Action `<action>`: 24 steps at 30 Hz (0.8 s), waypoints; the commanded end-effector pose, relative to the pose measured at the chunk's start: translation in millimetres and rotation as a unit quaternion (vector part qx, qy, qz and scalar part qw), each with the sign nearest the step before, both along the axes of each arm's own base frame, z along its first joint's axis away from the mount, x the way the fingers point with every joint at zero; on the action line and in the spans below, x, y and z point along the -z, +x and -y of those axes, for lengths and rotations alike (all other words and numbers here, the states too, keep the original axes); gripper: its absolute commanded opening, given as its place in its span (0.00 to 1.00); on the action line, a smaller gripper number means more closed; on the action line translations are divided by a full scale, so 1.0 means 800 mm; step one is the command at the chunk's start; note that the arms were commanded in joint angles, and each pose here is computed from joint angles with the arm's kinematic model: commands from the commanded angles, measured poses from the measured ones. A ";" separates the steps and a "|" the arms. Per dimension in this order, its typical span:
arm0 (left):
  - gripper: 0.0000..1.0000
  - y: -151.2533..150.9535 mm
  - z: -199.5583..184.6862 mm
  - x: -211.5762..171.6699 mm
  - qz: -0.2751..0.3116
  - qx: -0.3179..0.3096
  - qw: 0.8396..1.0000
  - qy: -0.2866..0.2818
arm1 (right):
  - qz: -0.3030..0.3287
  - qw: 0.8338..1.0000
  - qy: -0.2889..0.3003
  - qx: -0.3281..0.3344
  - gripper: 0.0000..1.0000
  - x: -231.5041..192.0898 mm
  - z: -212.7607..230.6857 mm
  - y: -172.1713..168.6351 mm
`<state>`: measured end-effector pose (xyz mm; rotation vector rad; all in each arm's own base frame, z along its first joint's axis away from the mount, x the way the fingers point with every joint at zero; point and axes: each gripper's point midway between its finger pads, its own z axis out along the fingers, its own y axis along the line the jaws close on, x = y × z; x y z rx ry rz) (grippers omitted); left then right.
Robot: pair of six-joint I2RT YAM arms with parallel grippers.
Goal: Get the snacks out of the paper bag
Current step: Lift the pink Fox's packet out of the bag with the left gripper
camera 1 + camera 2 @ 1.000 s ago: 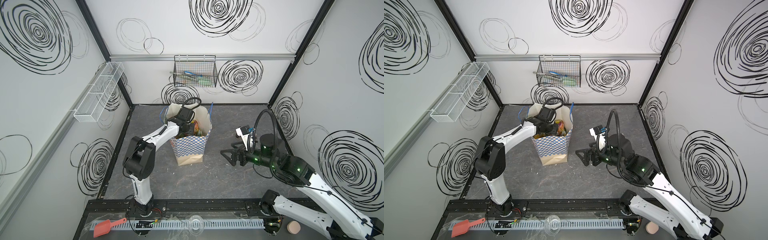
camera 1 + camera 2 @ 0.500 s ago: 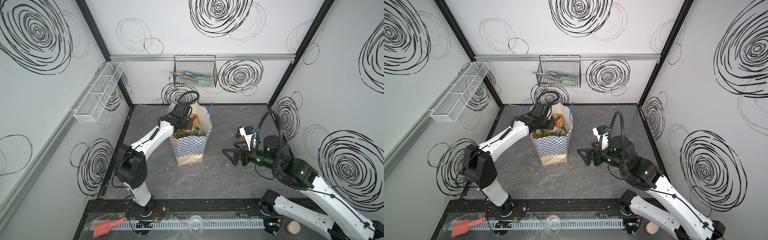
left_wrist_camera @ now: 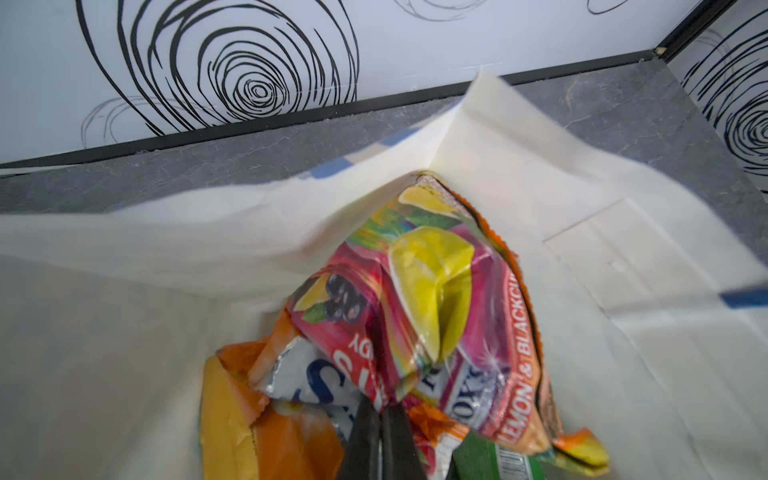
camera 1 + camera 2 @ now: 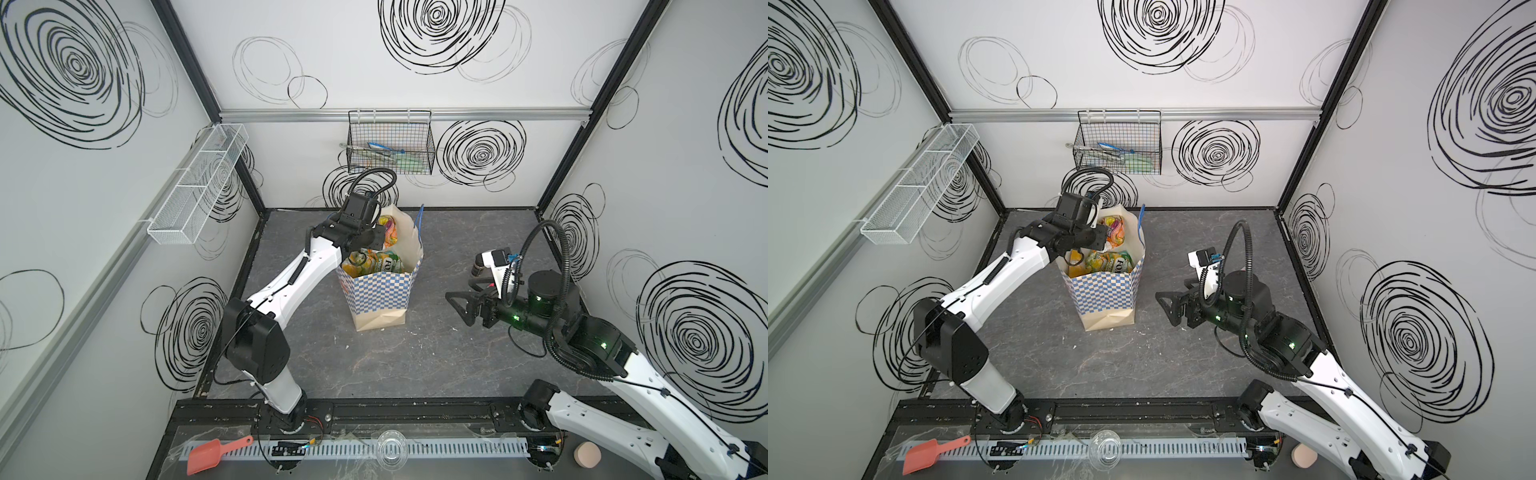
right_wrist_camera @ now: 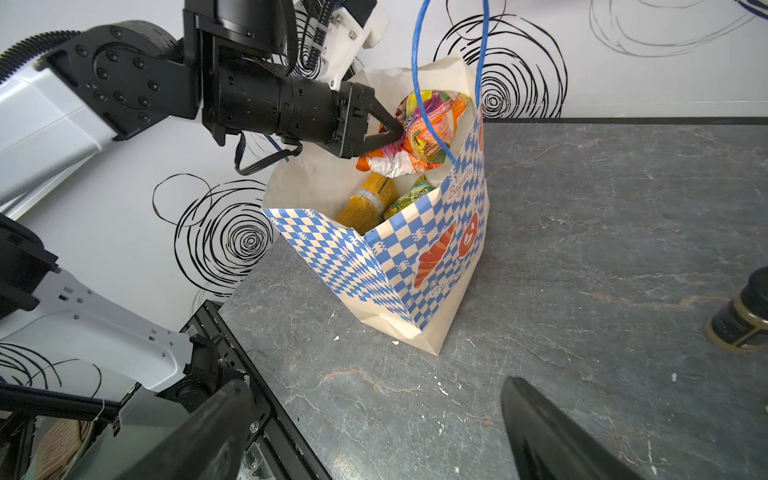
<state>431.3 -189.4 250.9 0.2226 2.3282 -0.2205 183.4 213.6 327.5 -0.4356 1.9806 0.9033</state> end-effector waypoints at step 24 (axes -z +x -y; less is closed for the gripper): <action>0.00 -0.094 0.041 -0.253 0.230 0.065 0.967 -0.092 | 0.091 0.984 0.089 0.122 0.97 -0.055 0.060 0.013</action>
